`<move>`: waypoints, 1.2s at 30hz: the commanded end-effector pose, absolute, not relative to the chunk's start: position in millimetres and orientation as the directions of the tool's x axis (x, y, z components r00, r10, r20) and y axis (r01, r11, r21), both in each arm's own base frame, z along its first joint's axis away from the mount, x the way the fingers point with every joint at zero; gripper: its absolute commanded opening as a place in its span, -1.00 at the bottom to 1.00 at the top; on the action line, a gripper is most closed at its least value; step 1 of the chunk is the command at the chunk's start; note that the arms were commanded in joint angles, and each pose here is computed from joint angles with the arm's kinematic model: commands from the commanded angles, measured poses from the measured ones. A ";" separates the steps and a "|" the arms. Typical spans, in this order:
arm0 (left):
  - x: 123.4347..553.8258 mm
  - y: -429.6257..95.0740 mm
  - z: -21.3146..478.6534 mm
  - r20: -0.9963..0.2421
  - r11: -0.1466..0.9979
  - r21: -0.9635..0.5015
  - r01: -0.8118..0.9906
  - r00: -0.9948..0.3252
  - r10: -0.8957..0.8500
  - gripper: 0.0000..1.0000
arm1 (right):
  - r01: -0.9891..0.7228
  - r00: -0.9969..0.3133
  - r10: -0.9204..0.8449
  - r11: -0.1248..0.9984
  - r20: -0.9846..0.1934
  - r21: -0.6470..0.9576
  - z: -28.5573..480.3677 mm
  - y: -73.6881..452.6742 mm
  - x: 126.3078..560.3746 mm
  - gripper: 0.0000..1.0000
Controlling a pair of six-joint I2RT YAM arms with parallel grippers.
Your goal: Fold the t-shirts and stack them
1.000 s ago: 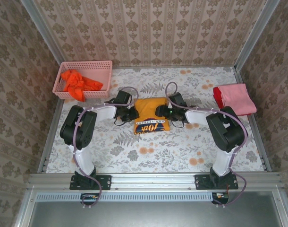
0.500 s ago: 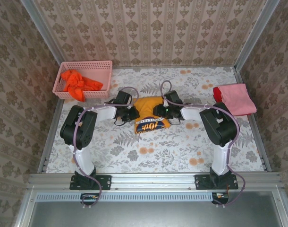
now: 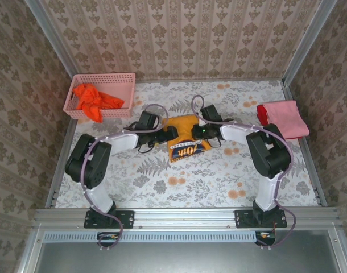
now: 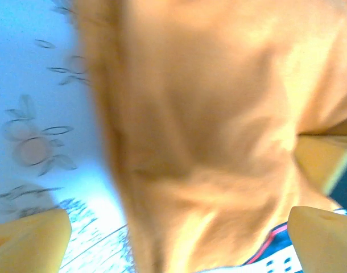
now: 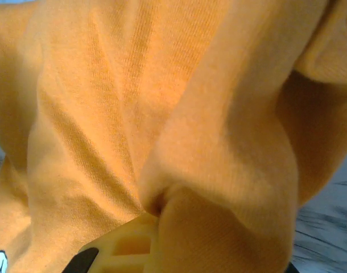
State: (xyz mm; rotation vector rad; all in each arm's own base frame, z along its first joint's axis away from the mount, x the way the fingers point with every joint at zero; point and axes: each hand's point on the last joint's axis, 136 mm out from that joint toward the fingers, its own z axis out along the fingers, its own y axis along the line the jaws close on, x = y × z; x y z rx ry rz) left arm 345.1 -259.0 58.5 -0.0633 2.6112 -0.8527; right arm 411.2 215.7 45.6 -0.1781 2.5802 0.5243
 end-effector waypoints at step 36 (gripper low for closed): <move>326.9 -343.6 159.6 -0.843 0.539 -0.317 0.780 -0.493 0.217 1.00 | -0.233 -0.791 -0.415 0.884 -0.449 -0.406 187.5 -102.1 453.1 -1.00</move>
